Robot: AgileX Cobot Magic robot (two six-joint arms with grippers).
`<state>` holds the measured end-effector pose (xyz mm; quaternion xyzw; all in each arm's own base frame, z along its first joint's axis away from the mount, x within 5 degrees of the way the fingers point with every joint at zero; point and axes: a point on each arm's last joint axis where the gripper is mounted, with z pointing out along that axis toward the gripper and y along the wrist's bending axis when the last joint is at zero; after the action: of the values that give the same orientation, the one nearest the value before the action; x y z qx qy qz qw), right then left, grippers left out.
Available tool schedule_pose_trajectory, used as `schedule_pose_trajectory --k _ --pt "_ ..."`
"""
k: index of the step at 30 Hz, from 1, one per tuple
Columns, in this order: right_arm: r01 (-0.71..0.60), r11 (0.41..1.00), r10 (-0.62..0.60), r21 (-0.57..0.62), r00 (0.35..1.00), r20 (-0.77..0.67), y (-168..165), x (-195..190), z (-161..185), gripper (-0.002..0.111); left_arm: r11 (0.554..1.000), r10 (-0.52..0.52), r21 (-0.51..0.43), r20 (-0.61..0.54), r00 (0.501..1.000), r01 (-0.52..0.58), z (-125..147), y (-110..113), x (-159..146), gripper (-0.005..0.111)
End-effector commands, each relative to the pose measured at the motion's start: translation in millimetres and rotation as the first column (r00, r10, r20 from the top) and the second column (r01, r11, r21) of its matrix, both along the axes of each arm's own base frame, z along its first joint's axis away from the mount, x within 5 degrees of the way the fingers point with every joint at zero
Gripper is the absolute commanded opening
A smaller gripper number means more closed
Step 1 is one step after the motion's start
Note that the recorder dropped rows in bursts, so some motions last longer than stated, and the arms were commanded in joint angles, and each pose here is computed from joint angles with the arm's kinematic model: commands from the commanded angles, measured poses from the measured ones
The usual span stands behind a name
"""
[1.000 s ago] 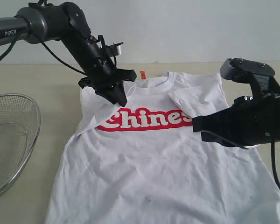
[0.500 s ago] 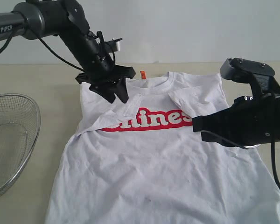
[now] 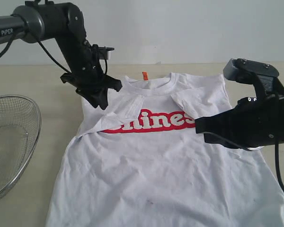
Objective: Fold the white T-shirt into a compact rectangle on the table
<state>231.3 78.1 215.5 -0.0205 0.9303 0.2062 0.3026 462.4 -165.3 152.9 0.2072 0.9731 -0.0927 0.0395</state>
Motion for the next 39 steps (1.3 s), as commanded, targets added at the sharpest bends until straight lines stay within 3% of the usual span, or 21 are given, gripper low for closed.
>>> schedule_pose_trajectory --k 1,8,13,26,34,39 --pt "-0.011 1.0 0.011 -0.008 1.0 0.014 0 -1 1 0.0 1.0 -0.013 0.013 -0.024 1.0 0.014 -11 0 -1 0.02" --pt "-0.005 1.0 0.006 -0.012 1.0 0.023 0 0 2 0.0 0.997 -0.035 -0.077 -0.066 0.997 0.03 -14 -12 -8 0.011" --pt "-0.003 1.0 0.004 -0.015 0.999 0.032 -1 1 3 0.0 0.997 -0.063 -0.053 -0.119 0.991 0.057 -28 -14 -20 0.005" --pt "-0.001 1.0 0.002 -0.019 0.999 0.04 -1 1 3 0.0 0.993 -0.067 -0.106 -0.076 0.995 0.058 5 -20 -28 0.005" --pt "-0.003 1.0 0.004 -0.021 0.999 0.041 -1 1 3 0.0 0.989 -0.129 -0.094 -0.142 0.981 0.116 -13 -38 -48 0.005" --pt "-0.005 1.0 0.006 -0.022 0.999 0.042 -1 1 3 0.0 0.984 -0.139 -0.134 -0.151 0.979 0.119 -5 -46 -57 0.005"
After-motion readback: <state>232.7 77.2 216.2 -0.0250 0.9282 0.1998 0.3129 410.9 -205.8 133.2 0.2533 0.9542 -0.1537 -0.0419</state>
